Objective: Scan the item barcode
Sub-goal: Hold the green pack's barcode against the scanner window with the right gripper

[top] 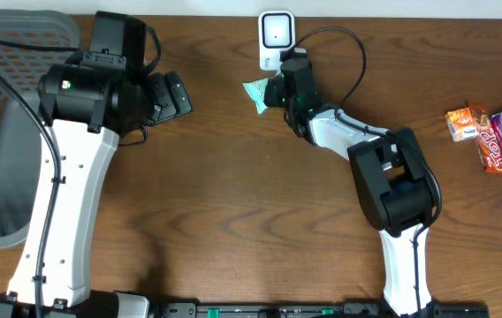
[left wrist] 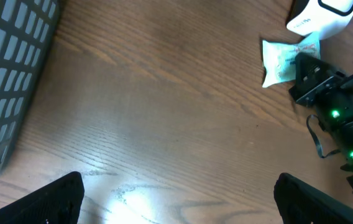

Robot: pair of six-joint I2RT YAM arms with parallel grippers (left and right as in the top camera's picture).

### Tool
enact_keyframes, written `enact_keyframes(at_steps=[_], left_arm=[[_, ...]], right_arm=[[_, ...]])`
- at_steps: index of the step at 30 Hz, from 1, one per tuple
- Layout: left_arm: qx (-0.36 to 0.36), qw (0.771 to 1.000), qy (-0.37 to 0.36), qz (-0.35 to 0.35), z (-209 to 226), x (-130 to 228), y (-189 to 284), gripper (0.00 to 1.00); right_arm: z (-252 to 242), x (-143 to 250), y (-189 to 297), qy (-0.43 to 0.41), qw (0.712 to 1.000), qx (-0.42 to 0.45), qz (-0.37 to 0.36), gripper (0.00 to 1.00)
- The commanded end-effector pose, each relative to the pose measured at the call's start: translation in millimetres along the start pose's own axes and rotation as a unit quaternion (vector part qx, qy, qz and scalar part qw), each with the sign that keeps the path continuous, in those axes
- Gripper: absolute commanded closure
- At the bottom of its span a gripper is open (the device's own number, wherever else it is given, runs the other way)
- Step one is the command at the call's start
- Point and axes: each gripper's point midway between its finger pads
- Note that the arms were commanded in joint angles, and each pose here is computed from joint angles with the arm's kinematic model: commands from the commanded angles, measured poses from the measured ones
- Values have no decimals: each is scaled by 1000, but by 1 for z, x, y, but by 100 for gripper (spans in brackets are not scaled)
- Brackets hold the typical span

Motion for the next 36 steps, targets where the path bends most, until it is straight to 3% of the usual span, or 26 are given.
enact_keyframes(at_steps=[1,9,15,18,21,25,29,36], left_arm=[[-8,1000,-2,-3,3,-3,-2,2],[-8,1000,-2,-3,3,-3,-2,2],[-9,1000,-2,-3,3,-3,-2,2],[-8,1000,-2,-3,3,-3,-2,2],[-8,1000,-2,-3,3,-3,-2,2],[-8,1000,-2,-3,3,-3,-2,2],[-8,1000,-2,-3,3,-3,-2,2],[-8,1000,-2,-3,3,-3,-2,2]], right_arm=[[-12,8,2,25,999,24,22,99],[-29,62,19,35,987,53,146,99],[-13,64,59,52,978,29,200,99],[5,22,81,56,988,12,146,99],[25,-44,91,63,997,-17,28,99],[35,-82,86,66,996,-32,-57,99],[36,-87,65,61,993,-36,-94,99],[30,-59,21,11,995,-41,-92,99]])
Point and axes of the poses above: each gripper's point midway between its finger pads, its own y axis back along the fingers, its own z axis along the line the jaws close on, x = y × z, and after that the axes turned 10 degrees about y, right-handed
